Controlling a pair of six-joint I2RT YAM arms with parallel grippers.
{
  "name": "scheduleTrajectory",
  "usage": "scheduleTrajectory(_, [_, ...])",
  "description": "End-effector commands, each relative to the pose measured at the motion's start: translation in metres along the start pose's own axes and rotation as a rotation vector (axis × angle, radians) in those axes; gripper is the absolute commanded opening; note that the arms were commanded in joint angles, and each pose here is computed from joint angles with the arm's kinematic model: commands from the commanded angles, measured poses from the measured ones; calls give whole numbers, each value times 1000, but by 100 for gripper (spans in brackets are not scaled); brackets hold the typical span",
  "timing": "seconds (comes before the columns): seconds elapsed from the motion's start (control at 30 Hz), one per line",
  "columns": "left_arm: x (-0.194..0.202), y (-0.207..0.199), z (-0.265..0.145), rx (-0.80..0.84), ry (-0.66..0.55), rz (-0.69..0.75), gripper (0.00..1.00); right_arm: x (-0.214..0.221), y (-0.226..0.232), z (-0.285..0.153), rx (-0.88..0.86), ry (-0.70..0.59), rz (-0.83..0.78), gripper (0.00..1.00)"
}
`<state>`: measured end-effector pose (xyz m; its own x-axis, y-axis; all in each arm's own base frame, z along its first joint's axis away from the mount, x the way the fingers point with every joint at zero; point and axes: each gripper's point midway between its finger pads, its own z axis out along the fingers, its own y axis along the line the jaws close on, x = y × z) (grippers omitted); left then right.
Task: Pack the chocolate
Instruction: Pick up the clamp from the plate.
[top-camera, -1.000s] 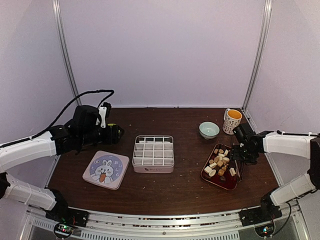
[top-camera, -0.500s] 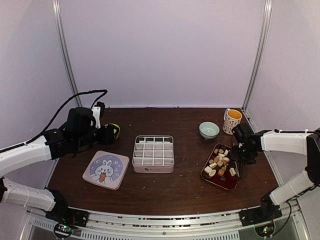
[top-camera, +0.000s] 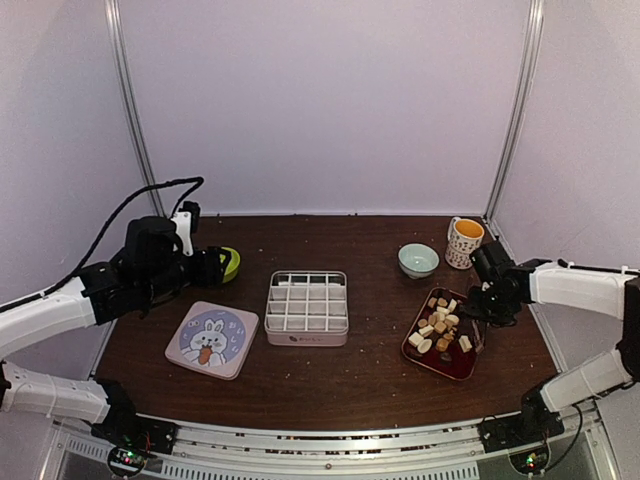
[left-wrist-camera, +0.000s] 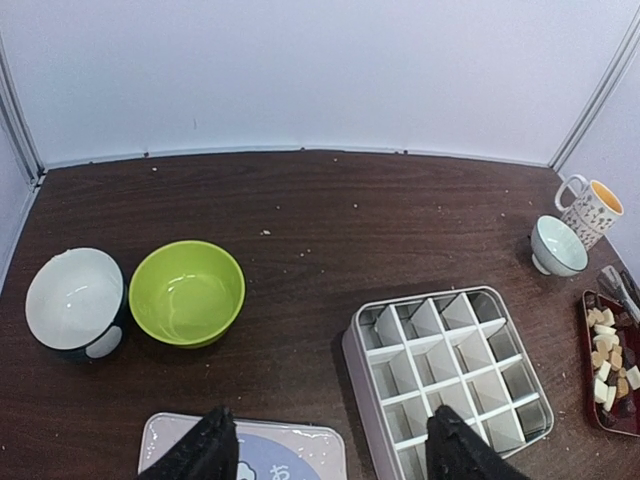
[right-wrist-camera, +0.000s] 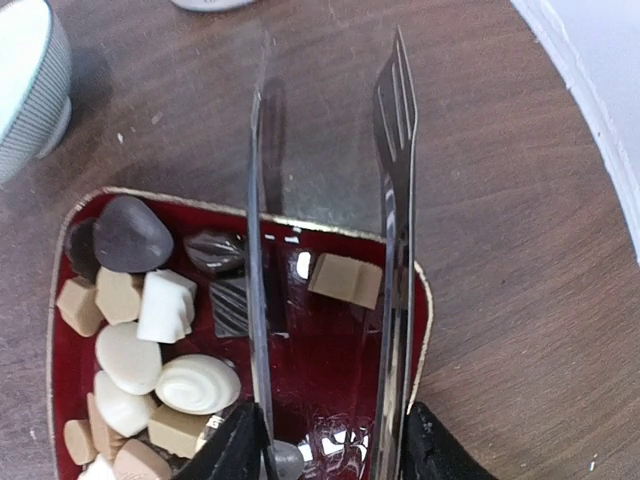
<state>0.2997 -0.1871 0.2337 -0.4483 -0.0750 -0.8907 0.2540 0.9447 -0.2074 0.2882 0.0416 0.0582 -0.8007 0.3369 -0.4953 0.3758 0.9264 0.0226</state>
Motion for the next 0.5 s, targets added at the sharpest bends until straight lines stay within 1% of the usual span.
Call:
scheduleTrajectory(0.0, [-15,-2,-6,10,-63,-19,65,-25,-10,-28,-8,-132,41,45])
scheduleTrajectory(0.23, [-21,-5,-12,35,-80,-27,66,-38,-1,-58,-133,-214,45,44])
scheduleTrajectory(0.3, [-21,-8,-13,47,-77,-28,66,-42,5,-68,-181,-226,36,44])
scheduleTrajectory(0.37, [-21,-10,-12,56,-73,-29,66,-46,12,-80,-230,-238,31,41])
scheduleTrajectory(0.47, [-21,-11,-12,63,-71,-32,66,-54,25,-103,-331,-262,25,40])
